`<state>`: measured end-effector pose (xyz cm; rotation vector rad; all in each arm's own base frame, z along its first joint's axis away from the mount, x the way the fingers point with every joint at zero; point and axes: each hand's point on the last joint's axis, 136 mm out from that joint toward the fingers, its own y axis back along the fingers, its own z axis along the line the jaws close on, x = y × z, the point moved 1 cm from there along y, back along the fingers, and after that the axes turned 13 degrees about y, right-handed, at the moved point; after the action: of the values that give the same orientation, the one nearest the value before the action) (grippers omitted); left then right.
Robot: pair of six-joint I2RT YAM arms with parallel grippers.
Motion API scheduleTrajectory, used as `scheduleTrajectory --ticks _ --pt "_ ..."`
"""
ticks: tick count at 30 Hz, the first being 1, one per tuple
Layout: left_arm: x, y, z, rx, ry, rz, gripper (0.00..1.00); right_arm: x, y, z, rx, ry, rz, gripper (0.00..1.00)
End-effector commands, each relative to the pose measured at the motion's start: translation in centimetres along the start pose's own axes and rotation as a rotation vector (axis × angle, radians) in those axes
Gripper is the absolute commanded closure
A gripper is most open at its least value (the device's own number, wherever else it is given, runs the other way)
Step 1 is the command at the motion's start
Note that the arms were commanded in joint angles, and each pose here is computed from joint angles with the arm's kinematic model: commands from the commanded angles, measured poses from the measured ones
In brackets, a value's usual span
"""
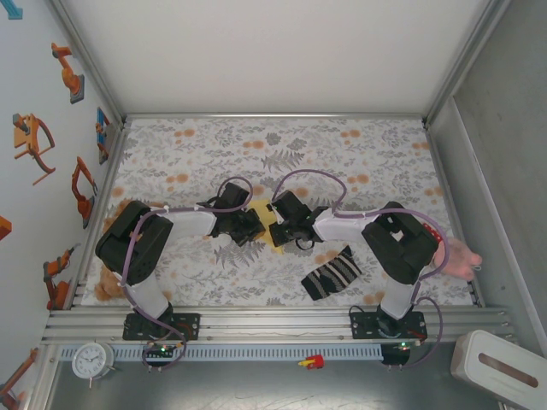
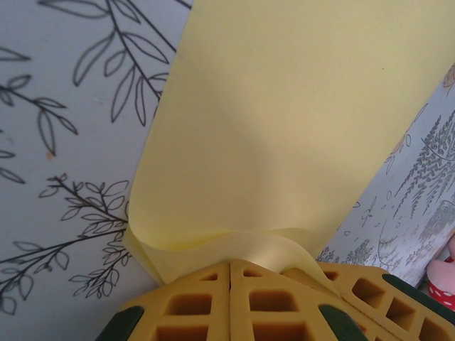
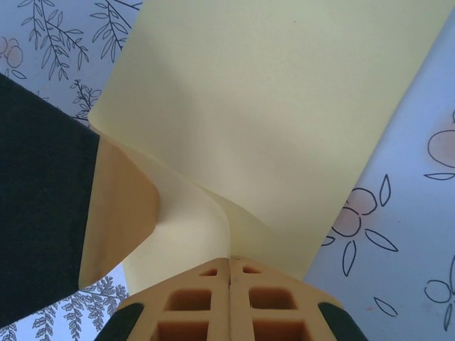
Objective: Fold a paper plane with a square sheet of paper (pick it up from the middle)
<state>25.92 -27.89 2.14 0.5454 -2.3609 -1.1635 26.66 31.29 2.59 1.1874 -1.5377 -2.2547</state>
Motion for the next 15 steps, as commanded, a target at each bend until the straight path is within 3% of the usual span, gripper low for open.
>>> scheduleTrajectory --ticks 1,7,15 --pt "-0.3 -0.7 2.6 -0.105 0.016 -0.016 0.93 1.3 -0.5 -0.6 0.022 -0.037 0.057 1.0" --pt "-0.6 -0.8 4.1 -0.164 0.017 -0.034 0.94 0.0 0.6 -0.3 0.021 -0.062 0.036 1.0" --pt "-0.8 -1.2 5.1 -0.195 0.032 -0.043 0.95 -1.9 3.8 -1.1 0.05 -0.142 -0.036 0.8"
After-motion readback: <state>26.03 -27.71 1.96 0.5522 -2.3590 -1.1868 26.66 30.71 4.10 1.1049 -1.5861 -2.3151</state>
